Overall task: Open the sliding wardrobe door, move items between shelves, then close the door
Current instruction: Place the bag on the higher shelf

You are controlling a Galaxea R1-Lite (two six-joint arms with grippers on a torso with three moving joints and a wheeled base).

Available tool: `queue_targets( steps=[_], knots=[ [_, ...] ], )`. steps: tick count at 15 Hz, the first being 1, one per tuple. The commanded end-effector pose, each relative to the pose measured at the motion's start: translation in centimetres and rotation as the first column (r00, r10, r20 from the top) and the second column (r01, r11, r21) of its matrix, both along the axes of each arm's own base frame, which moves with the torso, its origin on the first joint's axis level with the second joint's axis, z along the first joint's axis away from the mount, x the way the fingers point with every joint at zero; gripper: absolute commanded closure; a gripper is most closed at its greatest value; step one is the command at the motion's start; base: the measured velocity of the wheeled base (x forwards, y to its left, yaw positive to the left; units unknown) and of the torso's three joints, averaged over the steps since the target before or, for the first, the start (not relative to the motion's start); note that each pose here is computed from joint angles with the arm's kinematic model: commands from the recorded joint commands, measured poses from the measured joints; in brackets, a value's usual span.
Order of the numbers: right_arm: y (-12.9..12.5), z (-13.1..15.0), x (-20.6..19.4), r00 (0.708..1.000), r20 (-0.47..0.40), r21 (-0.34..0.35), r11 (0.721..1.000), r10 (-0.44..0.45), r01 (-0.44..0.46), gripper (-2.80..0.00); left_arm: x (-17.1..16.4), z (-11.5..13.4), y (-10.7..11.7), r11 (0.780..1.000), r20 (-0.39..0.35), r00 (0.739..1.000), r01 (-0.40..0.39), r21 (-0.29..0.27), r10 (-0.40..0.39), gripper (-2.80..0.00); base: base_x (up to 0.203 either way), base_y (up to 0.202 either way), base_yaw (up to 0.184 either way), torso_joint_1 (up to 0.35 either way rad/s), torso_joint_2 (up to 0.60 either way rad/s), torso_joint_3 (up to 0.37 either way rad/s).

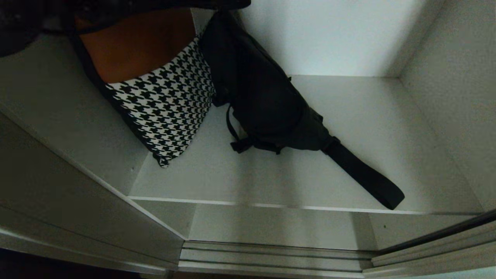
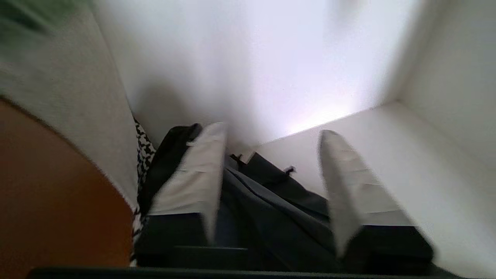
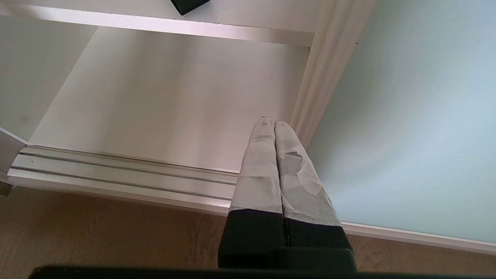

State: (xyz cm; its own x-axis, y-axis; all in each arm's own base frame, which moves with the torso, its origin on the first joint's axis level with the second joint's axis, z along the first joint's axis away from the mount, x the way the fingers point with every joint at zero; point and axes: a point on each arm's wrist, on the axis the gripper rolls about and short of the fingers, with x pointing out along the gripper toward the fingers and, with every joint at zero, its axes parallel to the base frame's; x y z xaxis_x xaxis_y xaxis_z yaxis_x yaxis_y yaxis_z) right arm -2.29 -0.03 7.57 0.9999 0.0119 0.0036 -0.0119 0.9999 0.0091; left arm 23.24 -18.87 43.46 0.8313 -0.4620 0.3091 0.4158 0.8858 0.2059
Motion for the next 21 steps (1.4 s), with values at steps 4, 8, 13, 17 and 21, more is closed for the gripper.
queue_targets(
  steps=[4, 8, 13, 17, 21],
  knots=[
    [0.0, 0.0, 0.0, 1.000, 0.001, 0.000, 1.000, 0.000, 0.000, 0.00, -7.0, 1.1, 3.0, 0.996, 0.005, 0.996, 0.084, -0.003, -0.084, 0.00, 0.000, 0.000, 0.000, 0.000, 0.00, 0.000],
    [0.0, 0.0, 0.0, 1.000, 0.001, 0.000, 1.000, 0.000, 0.000, 0.00, -10.3, 0.2, 5.8, 0.996, -0.005, 0.996, 0.085, -0.002, -0.085, 0.00, 0.000, 0.000, 0.000, 0.000, 0.00, 0.000],
    [0.0, 0.0, 0.0, 1.000, 0.001, 0.000, 1.000, 0.000, 0.000, 0.00, -12.9, -1.0, 8.8, 0.999, -0.022, 0.999, 0.036, -0.009, -0.036, 0.00, 0.000, 0.000, 0.000, 0.000, 0.00, 0.000],
    [0.0, 0.0, 0.0, 1.000, 0.001, 0.000, 1.000, 0.000, 0.000, 0.00, -13.0, -1.6, 9.3, 0.999, -0.052, 0.999, -0.018, -0.029, 0.016, 0.00, 0.000, 0.000, 0.000, 0.000, 0.00, 0.000],
    [0.0, 0.0, 0.0, 1.000, 0.001, 0.000, 1.000, 0.000, 0.000, 0.00, -13.1, -2.1, 9.5, 0.999, -0.069, 0.997, -0.032, -0.033, 0.030, 0.00, 0.000, 0.000, 0.000, 0.000, 0.00, 0.000]
  ],
)
